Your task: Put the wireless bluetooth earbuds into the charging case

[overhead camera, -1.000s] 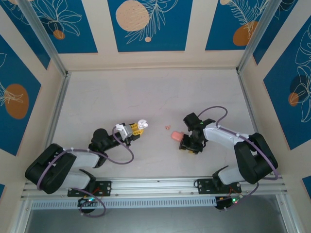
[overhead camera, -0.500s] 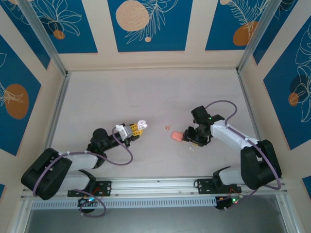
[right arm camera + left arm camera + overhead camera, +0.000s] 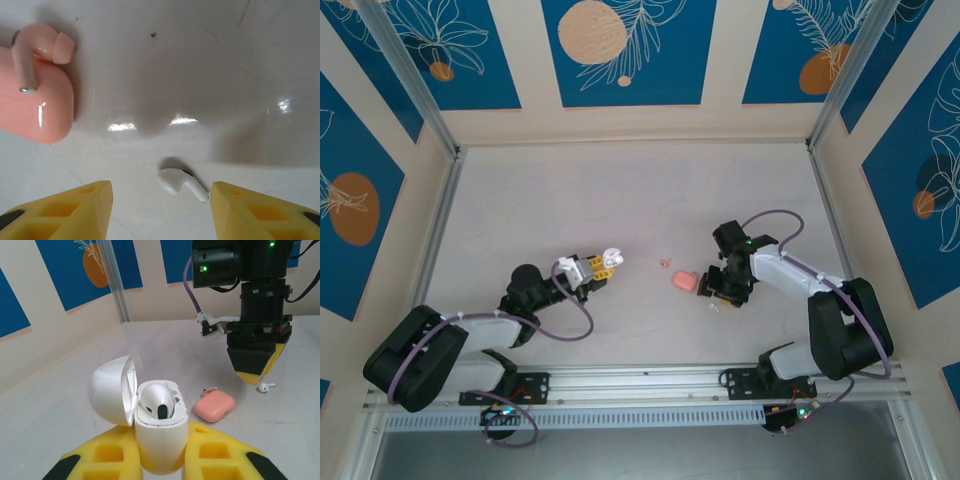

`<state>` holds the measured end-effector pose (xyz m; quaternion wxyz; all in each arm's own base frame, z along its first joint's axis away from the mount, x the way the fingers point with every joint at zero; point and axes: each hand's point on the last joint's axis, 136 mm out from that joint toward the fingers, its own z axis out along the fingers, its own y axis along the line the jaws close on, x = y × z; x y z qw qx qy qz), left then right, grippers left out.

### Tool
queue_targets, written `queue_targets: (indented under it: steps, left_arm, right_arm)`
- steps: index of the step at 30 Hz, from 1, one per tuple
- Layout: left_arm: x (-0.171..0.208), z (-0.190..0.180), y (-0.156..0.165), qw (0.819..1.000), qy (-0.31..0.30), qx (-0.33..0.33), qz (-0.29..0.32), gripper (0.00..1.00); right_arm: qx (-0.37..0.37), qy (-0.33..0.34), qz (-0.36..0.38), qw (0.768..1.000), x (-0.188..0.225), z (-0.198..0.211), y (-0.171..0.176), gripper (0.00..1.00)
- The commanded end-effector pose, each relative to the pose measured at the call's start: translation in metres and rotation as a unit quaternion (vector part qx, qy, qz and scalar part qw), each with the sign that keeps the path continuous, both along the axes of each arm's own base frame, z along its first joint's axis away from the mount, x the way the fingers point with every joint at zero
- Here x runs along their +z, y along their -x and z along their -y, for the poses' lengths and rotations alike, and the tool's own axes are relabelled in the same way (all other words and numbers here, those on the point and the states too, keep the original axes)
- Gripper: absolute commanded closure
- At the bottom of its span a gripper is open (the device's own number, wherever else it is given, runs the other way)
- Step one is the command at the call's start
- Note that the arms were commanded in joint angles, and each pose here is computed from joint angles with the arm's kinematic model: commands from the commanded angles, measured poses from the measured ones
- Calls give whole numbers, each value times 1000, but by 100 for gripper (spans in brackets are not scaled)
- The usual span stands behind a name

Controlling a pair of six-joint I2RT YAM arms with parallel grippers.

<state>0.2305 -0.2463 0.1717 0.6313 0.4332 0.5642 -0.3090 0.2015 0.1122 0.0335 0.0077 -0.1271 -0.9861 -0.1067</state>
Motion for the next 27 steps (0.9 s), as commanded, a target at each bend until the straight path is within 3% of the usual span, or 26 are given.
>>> queue_targets:
  steps: [1, 9, 15, 27]
  left_arm:
    - [5, 4, 4, 1000, 5, -9, 11, 86]
    - [4, 4, 4, 1000, 6, -10, 8, 86]
    - [5, 4, 4, 1000, 7, -9, 9, 86]
    - [4, 3, 5, 1000, 4, -8, 11, 86]
  right_arm:
    - [11, 17, -29, 999, -6, 3, 12, 45]
    - [28, 35, -56, 997, -10, -1, 22, 45]
    - [31, 13, -66, 997, -10, -12, 27, 50]
    - [39, 4, -52, 998, 7, -19, 22, 54]
